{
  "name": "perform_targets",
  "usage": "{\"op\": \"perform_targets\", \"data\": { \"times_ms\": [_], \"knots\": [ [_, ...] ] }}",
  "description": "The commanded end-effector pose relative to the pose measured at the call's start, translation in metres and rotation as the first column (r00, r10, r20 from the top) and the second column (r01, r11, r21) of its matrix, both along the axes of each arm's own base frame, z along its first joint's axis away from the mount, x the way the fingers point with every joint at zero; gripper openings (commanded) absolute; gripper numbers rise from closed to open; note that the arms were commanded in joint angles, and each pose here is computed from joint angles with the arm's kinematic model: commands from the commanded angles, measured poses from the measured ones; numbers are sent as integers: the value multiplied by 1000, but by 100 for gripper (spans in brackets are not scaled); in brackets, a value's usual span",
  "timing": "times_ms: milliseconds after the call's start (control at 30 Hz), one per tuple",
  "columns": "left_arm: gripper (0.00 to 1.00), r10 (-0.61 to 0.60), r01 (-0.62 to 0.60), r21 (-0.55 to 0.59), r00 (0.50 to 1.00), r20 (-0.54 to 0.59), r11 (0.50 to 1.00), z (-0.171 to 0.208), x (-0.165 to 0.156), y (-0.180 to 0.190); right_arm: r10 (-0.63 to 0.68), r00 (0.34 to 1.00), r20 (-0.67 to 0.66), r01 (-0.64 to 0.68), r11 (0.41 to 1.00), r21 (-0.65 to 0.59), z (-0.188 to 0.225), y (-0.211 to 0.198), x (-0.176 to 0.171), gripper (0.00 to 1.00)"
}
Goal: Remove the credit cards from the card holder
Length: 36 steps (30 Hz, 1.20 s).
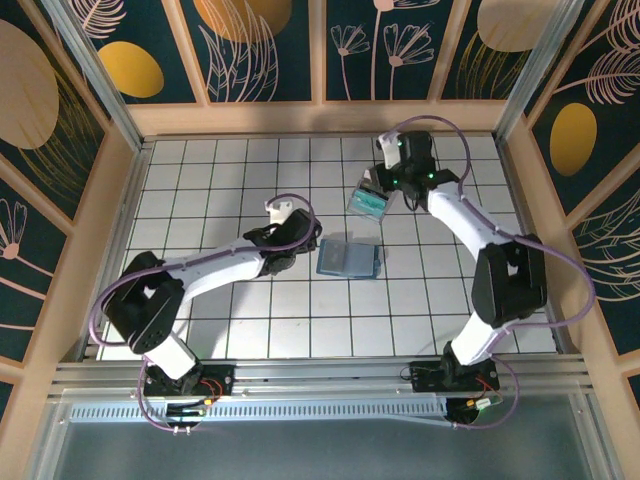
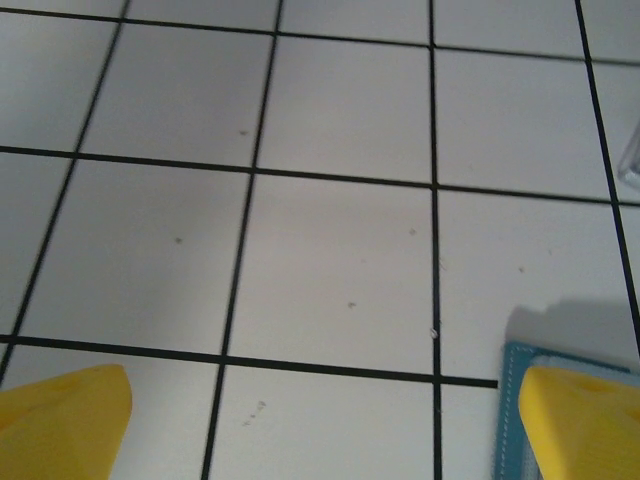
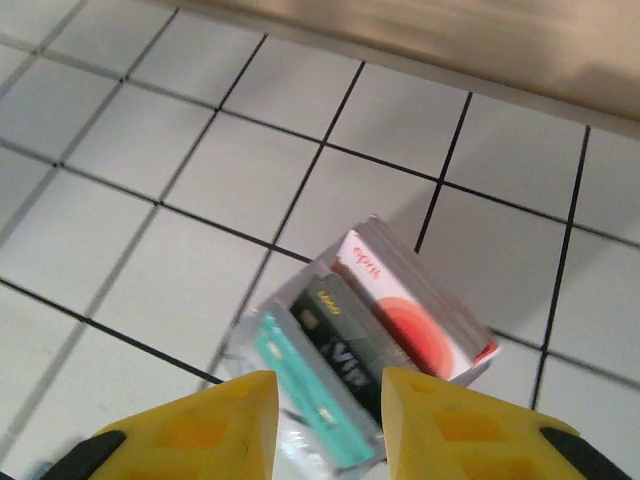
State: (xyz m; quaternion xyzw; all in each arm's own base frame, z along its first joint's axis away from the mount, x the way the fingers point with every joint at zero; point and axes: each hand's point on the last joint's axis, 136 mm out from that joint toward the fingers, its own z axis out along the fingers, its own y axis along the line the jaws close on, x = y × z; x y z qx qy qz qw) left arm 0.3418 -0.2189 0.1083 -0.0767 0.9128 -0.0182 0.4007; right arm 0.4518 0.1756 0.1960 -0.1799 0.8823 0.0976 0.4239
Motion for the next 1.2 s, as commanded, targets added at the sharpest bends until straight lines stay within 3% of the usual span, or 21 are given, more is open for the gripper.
{"op": "perform_targets", "data": {
  "times_ms": [0, 133, 300, 567, 867, 1167],
  "knots": [
    [99, 108, -103, -69, 991, 73, 992, 14, 2, 23, -258, 963, -78, 264, 961, 84, -11, 0, -23, 33],
    [99, 184, -167, -149, 977, 108, 975, 20, -1, 48, -327, 927, -183, 345, 936, 74, -41, 13, -64, 33],
    [99, 256, -222, -252, 960, 110, 942, 17, -5, 77, -271, 920, -285, 296, 954, 49, -75, 47, -109, 34],
    [99, 314, -272, -267, 940, 130, 925, 22, -11, 94, -240, 886, -396, 260, 966, -5, -118, 89, -144, 38],
    [99, 343, -303, -246, 928, 143, 921, 22, -13, 103, -223, 862, -456, 228, 973, -43, -158, 118, -156, 43],
    [99, 350, -310, -254, 928, 129, 916, 16, -15, 103, -231, 870, -436, 227, 972, -61, -160, 119, -154, 50]
  ]
}}
